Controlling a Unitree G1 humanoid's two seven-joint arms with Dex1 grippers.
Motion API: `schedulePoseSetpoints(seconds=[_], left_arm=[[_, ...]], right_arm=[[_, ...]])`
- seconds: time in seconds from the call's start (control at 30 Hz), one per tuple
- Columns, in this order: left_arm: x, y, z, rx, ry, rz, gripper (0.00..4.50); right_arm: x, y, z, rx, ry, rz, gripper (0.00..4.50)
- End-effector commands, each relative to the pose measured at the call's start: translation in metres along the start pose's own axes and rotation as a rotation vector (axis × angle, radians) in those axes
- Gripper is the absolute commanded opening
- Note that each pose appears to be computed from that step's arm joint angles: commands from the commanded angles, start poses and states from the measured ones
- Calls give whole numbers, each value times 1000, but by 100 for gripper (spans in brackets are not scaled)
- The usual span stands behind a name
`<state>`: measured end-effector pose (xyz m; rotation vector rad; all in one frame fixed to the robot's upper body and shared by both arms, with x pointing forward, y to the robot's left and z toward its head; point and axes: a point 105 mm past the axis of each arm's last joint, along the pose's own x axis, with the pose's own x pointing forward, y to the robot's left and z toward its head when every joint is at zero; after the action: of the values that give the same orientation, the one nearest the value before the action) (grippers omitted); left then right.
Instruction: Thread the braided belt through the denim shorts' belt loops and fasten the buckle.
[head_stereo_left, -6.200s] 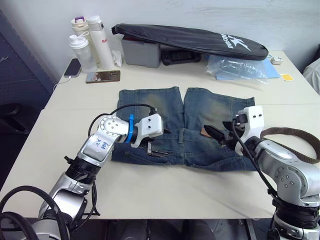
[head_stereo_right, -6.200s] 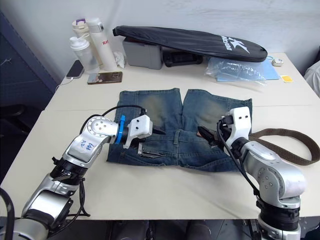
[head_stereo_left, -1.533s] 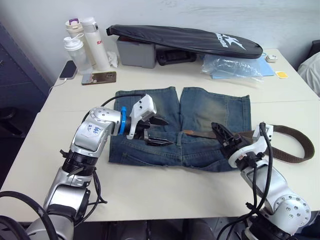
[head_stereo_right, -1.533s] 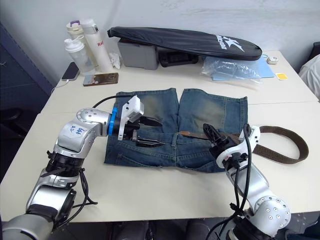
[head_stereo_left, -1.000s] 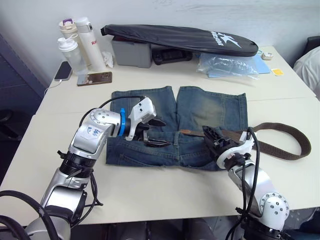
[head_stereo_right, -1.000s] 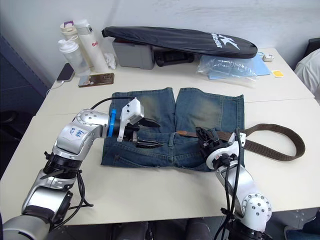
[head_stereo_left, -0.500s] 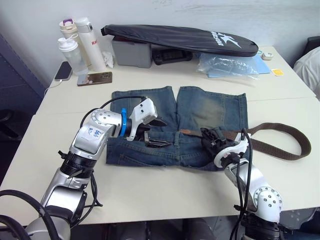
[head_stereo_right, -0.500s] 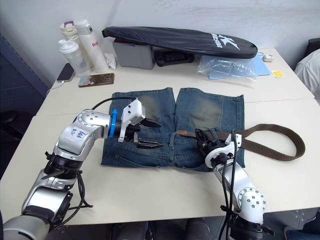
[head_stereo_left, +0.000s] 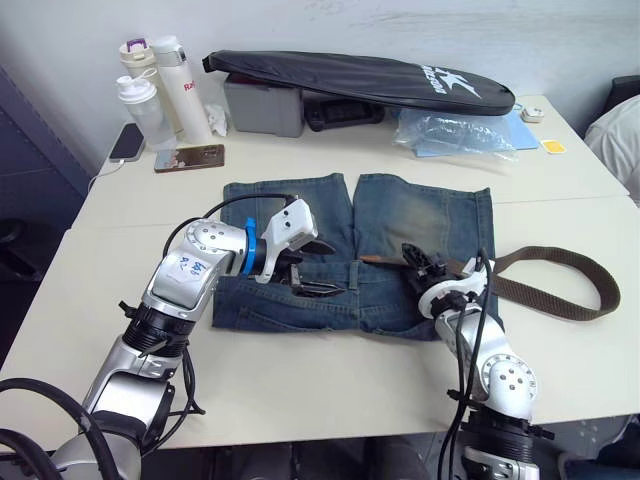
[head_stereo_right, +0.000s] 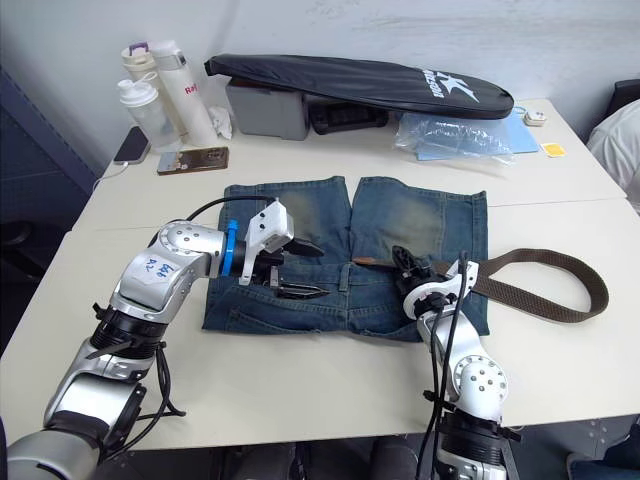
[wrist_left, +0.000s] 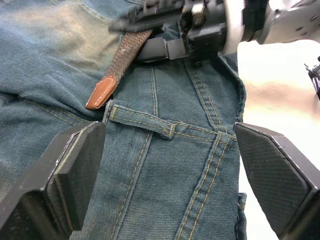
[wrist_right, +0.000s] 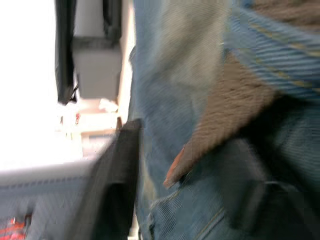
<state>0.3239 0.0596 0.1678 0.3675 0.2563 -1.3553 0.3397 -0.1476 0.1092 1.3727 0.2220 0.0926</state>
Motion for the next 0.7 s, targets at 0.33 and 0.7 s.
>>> schedulePoseSetpoints(seconds=[0.33,0.7], left_arm=[[-7,2,6,46,-5,25,450],[-16,10,8,64,6,41,450]], right_arm=[[-46,4,-11,2,67,174,10],[-41,1,-17,-226,115,228,10]])
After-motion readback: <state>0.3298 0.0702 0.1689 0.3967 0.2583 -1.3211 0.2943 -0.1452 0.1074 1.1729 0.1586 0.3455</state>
